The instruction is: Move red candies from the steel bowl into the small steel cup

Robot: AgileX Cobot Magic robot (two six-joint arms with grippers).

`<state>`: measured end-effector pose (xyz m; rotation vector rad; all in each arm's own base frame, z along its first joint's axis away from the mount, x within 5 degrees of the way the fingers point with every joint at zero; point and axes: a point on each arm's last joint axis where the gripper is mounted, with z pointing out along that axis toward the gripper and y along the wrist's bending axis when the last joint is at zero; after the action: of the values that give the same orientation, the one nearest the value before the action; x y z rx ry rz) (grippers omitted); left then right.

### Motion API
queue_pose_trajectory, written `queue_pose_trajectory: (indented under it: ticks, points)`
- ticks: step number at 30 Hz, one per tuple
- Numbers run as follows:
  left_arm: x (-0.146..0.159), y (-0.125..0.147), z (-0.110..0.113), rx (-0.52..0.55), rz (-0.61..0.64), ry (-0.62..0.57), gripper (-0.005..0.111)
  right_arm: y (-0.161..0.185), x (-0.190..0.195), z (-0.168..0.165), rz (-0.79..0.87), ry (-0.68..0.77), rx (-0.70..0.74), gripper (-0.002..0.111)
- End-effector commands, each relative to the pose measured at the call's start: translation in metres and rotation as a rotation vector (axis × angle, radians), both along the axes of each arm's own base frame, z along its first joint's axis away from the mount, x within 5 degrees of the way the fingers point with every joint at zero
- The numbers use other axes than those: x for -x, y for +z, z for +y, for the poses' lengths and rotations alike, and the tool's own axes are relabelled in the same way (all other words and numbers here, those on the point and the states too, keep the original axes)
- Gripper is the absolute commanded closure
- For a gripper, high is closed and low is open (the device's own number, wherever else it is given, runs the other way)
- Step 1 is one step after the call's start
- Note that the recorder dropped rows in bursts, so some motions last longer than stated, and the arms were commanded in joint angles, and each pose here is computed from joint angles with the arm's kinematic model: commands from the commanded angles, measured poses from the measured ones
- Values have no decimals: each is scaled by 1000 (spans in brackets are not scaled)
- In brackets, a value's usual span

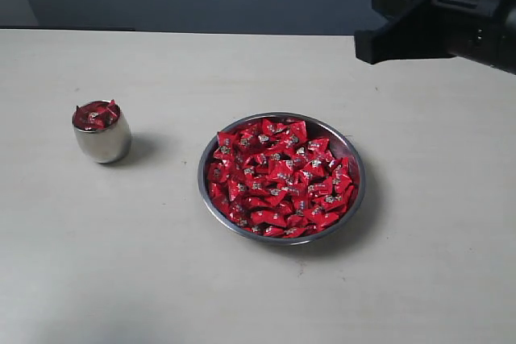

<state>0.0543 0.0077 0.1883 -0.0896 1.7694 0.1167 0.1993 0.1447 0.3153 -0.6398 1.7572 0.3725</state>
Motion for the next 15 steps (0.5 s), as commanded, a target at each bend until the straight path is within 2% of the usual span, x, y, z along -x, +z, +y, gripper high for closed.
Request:
queue_pose_trajectory:
  ticks: [1, 15]
  points:
    - [0, -1, 0, 3, -3, 1, 106, 0, 21, -18, -1, -31, -70, 109]
    - [0, -1, 0, 3, -3, 1, 106, -11, 73, -56, -37, -47, -192, 109]
